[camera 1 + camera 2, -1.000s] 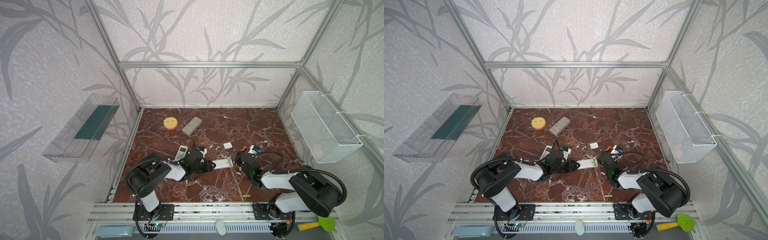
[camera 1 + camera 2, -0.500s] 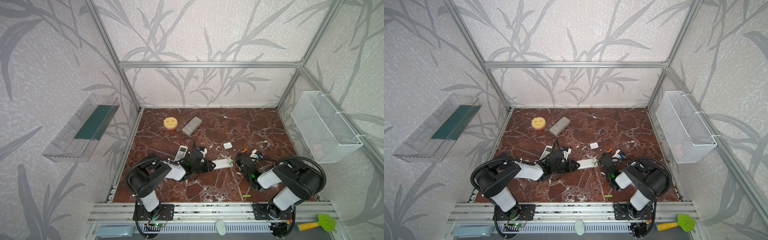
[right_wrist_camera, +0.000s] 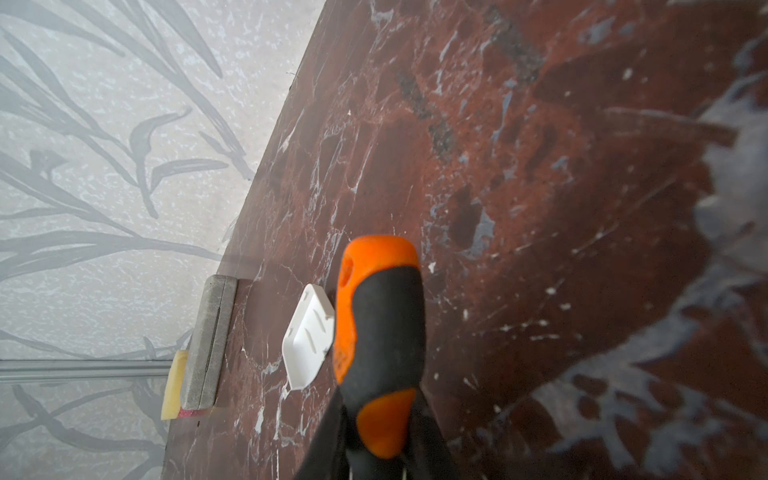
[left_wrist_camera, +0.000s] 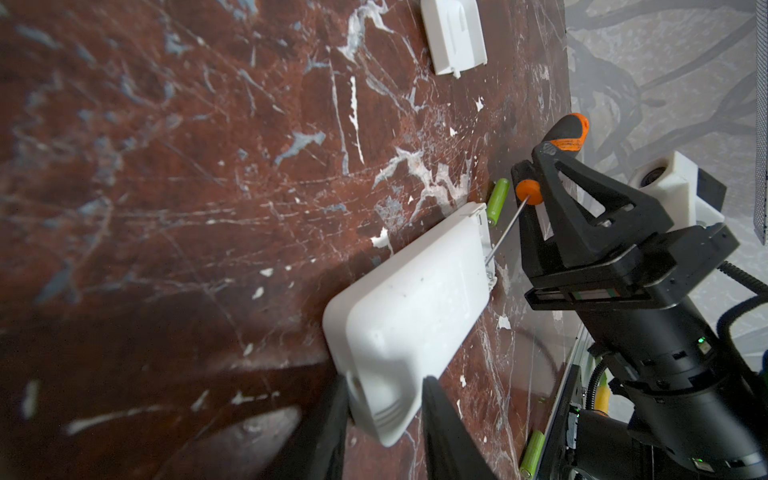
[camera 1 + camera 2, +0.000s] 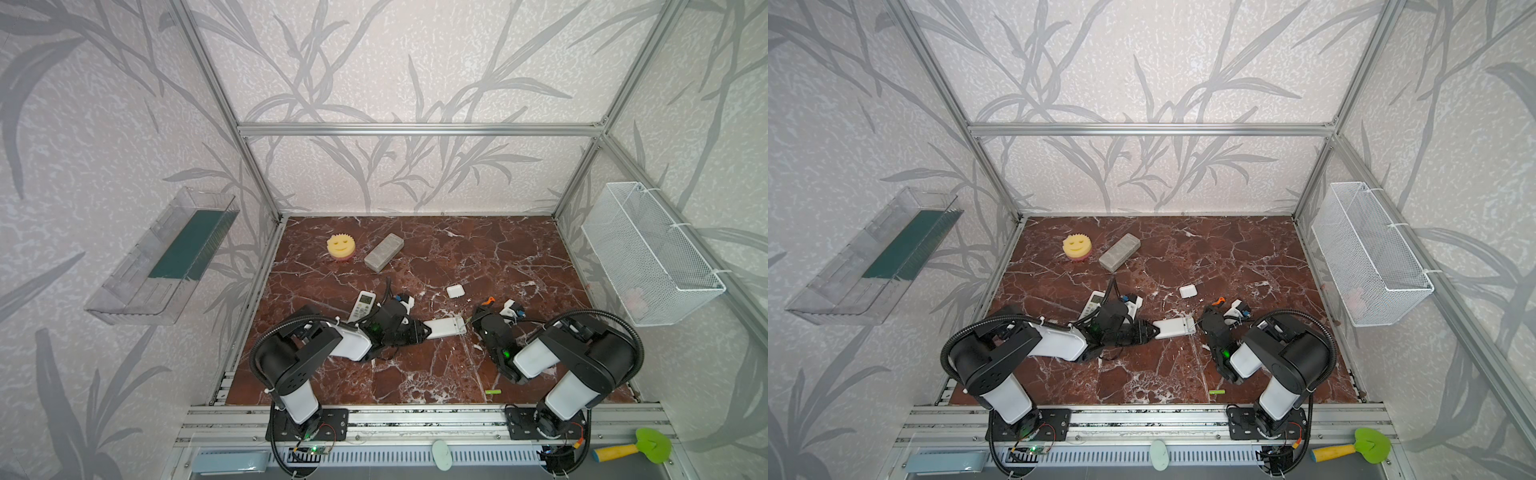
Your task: Unload the batteries from the remote control
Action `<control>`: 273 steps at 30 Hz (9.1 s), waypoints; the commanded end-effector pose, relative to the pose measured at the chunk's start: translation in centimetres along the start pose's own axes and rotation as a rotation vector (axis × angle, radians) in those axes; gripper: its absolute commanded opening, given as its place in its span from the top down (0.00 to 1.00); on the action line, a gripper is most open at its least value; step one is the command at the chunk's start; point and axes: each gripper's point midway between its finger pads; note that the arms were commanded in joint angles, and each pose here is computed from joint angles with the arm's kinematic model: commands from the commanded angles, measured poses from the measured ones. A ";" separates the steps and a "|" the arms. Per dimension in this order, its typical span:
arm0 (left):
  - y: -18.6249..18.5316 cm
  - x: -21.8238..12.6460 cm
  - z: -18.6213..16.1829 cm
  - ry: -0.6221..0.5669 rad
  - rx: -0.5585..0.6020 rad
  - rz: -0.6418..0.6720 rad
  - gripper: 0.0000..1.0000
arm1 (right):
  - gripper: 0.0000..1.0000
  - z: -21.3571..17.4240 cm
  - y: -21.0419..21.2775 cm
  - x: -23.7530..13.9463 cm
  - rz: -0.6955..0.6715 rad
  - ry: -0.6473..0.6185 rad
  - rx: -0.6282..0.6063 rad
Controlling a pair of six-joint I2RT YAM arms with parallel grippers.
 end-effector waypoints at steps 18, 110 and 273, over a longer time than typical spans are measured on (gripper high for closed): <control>4.0 -2.6 -1.1 0.119 0.026 0.220 0.58 | 1.00 2.5 9.3 -2.0 0.022 0.056 -0.595; 1.2 -12.0 12.0 -0.099 -0.130 0.308 0.64 | 0.51 -19.0 18.8 -7.6 0.496 0.869 -0.490; -12.9 -23.1 15.1 -0.456 0.036 -0.640 1.00 | 0.60 -7.3 27.1 -11.9 0.594 0.551 -0.229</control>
Point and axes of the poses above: each gripper's point midway between its finger pads, its own x axis out along the fingers, its own y axis along the line the jaws close on, z = x × y, and after that the axes turned 3 degrees about x, right-handed
